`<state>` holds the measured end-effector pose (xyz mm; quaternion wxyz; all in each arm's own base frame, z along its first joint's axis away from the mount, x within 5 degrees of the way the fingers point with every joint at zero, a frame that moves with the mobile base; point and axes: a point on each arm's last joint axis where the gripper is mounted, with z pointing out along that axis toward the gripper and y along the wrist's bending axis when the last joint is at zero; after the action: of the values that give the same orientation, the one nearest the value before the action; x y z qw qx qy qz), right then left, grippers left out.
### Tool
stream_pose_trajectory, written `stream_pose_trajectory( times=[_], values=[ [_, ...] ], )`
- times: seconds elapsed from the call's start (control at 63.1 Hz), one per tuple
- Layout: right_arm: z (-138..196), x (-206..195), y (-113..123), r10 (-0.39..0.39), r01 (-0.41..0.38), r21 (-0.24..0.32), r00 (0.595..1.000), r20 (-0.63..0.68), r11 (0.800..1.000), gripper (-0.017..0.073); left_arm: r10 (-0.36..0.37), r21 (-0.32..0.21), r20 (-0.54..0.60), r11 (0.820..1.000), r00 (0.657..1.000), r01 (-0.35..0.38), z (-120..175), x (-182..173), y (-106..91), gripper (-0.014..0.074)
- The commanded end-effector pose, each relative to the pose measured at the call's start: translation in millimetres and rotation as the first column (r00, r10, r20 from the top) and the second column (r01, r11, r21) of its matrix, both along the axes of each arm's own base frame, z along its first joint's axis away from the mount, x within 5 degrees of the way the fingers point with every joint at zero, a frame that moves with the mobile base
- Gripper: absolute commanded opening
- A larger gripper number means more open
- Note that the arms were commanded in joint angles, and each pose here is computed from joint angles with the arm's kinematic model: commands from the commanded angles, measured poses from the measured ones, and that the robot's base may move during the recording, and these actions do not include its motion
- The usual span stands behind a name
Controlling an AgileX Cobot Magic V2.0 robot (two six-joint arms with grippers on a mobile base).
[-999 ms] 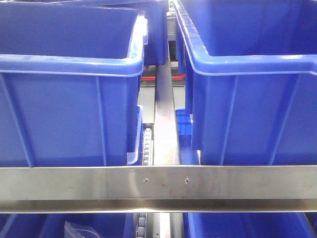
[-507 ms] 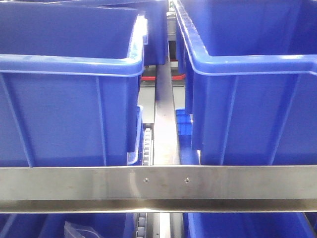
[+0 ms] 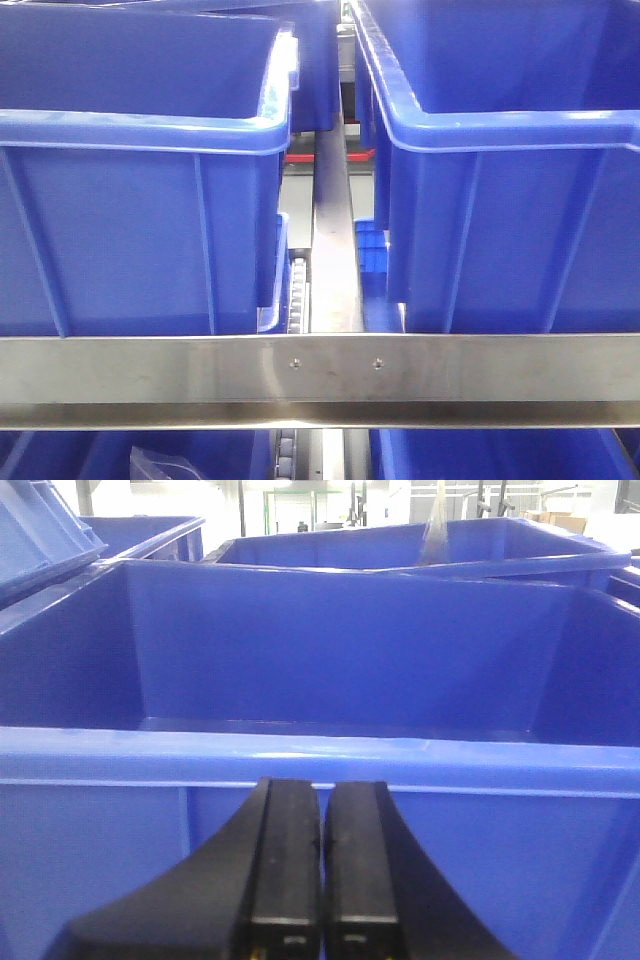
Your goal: Place yellow foam block on left shelf second layer
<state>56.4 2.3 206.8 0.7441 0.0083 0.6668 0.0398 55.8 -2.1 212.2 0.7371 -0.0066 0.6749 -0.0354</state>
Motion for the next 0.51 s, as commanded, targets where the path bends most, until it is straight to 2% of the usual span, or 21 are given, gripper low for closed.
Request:
stream_pose_trajectory(
  times=[0.0,0.491],
  values=[
    [16.5,-4.3,-0.4,-0.005,0.006,-0.005,0.992,0.124,1.000,0.0055,-0.008,-0.012,0.073,1.000,0.997,0.009,0.0,-1.2,-0.3,0.0124],
    [16.5,-4.3,-0.4,-0.005,0.006,-0.005,0.992,0.124,1.000,0.0055,-0.008,-0.012,0.073,1.000,0.997,0.009,0.0,-1.2,-0.3,0.0124]
  ],
)
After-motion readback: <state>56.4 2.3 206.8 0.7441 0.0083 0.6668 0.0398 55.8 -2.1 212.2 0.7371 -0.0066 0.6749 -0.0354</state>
